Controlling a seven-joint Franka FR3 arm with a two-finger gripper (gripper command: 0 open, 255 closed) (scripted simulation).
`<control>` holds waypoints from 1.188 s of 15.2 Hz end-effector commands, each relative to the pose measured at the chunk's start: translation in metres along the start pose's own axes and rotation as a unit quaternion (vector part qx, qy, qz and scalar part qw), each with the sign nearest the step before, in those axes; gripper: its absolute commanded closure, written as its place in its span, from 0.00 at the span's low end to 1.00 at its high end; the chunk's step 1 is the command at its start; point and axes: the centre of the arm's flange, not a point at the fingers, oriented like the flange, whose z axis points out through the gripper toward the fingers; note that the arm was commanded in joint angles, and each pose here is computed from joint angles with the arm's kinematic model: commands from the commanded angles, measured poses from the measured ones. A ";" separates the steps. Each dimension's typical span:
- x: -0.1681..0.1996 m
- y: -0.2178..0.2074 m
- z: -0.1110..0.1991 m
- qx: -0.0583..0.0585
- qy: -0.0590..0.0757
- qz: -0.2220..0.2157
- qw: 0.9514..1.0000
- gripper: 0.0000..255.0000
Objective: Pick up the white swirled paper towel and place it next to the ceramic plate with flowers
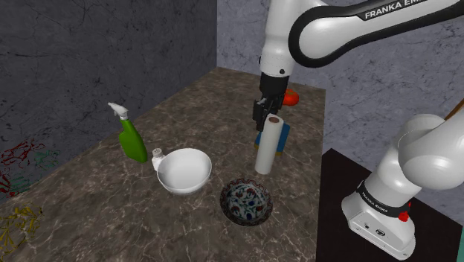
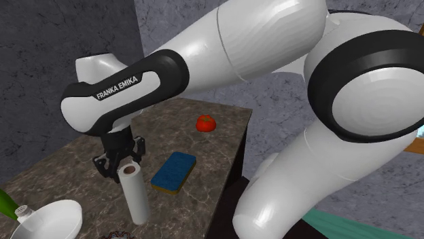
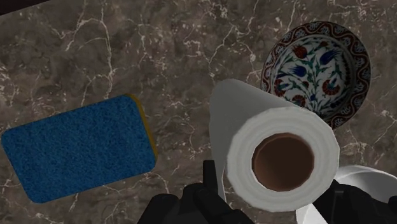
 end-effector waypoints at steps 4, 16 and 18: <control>0.001 0.002 0.026 0.000 0.000 0.000 1.000 1.00; 0.001 0.002 0.031 0.000 0.000 0.000 1.000 0.00; 0.001 0.002 0.031 0.000 0.000 0.000 1.000 0.00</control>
